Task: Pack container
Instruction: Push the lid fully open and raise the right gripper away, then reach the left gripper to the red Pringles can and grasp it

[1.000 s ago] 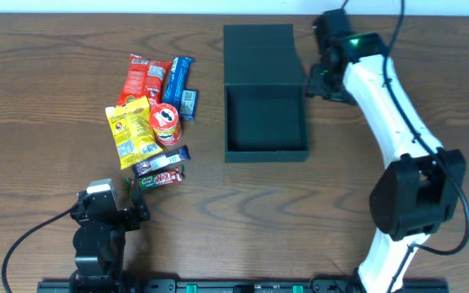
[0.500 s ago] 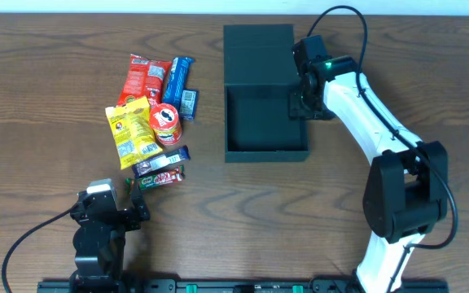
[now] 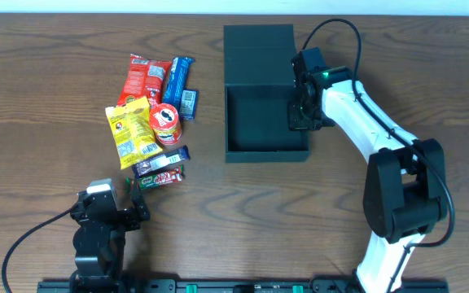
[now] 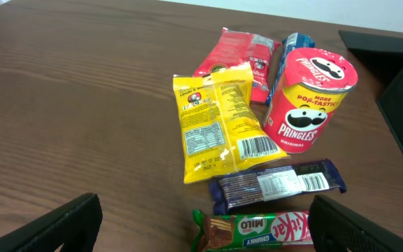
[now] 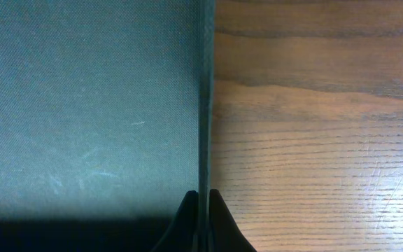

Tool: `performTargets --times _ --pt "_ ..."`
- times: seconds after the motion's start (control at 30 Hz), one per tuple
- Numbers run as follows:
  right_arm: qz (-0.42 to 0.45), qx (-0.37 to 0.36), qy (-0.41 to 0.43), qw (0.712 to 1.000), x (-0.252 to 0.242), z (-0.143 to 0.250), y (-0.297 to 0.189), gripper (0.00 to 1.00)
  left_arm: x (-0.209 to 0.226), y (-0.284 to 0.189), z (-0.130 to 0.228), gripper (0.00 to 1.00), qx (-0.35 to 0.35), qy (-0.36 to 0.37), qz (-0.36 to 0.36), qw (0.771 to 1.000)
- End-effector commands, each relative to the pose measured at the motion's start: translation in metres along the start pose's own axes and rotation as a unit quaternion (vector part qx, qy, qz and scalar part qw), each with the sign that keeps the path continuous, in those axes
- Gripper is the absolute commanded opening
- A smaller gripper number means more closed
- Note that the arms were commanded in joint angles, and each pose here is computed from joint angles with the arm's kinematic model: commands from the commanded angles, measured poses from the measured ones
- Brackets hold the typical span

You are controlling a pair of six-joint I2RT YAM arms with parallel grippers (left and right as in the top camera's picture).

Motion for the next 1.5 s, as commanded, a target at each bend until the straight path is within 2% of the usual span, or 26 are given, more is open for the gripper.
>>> performTargets --times 0.0,0.3,0.37,0.4,0.43,0.47,0.5,0.53,0.67,0.87,1.1,1.23,1.33,1.47 --pt "-0.003 -0.001 0.007 1.0 0.002 0.001 -0.001 0.02 0.003 0.004 0.009 0.95 0.01 0.004 -0.011 1.0" --pt "-0.013 0.004 0.026 1.0 0.005 0.002 -0.001 0.01 0.003 0.004 0.009 0.95 0.01 0.004 -0.011 1.0" --pt "-0.013 0.003 0.026 1.0 0.005 0.002 -0.001 0.06 0.003 0.004 0.009 0.95 0.01 0.004 -0.011 1.0" --pt "-0.013 0.003 0.026 1.0 0.005 0.002 -0.001 0.21 0.003 0.004 0.009 0.95 0.01 0.004 -0.011 1.0" --pt "-0.014 0.002 0.026 1.0 0.005 0.001 -0.001 0.55 0.003 0.004 0.009 0.95 0.01 0.004 -0.011 1.0" --pt "-0.014 0.001 0.025 1.0 0.005 0.001 -0.001 0.75 0.003 0.004 0.009 0.95 0.01 0.004 -0.011 1.0" --pt "-0.015 0.0 0.026 1.0 0.005 0.0 -0.002 0.88 0.003 0.004 0.009 0.96 0.01 0.004 -0.011 1.0" --pt "-0.015 -0.001 0.026 1.0 0.006 -0.001 -0.002 0.97 0.003 0.004 0.009 0.95 0.01 0.004 -0.011 1.0" --pt "-0.032 -0.019 0.027 0.999 0.012 -0.013 -0.022 0.99 0.003 0.004 0.009 0.95 0.01 0.004 -0.011 1.0" --pt "-0.071 -0.111 0.016 0.991 0.02 -0.046 -0.089 0.99 0.003 0.004 0.009 0.95 0.01 0.004 -0.011 1.0" --pt "-0.118 -0.259 -0.022 0.958 0.027 -0.079 -0.168 0.99 0.003 0.004 0.009 0.95 0.01 0.004 -0.011 1.0" --pt "-0.126 -0.282 -0.023 0.951 0.028 -0.084 -0.18 0.99 0.003 0.004 0.009 0.95 0.009 0.004 -0.011 1.0" --pt "-0.126 -0.283 -0.023 0.951 0.028 -0.084 -0.181 0.99 -0.011 0.003 0.007 0.95 0.007 -0.033 0.038 0.999" --pt "-0.126 -0.276 -0.025 0.953 0.028 -0.081 -0.179 0.99 -0.038 -0.001 0.005 0.96 0.018 -0.122 0.134 0.983"
Point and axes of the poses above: each gripper's point midway between its finger pads, its own y axis out along the fingers, its own x axis along the line the jaws close on, z = x × y, the point moved 3 cm from there along -y, back along the fingers, and after that the axes turned 7 degrees about y, right-handed, at the moved point
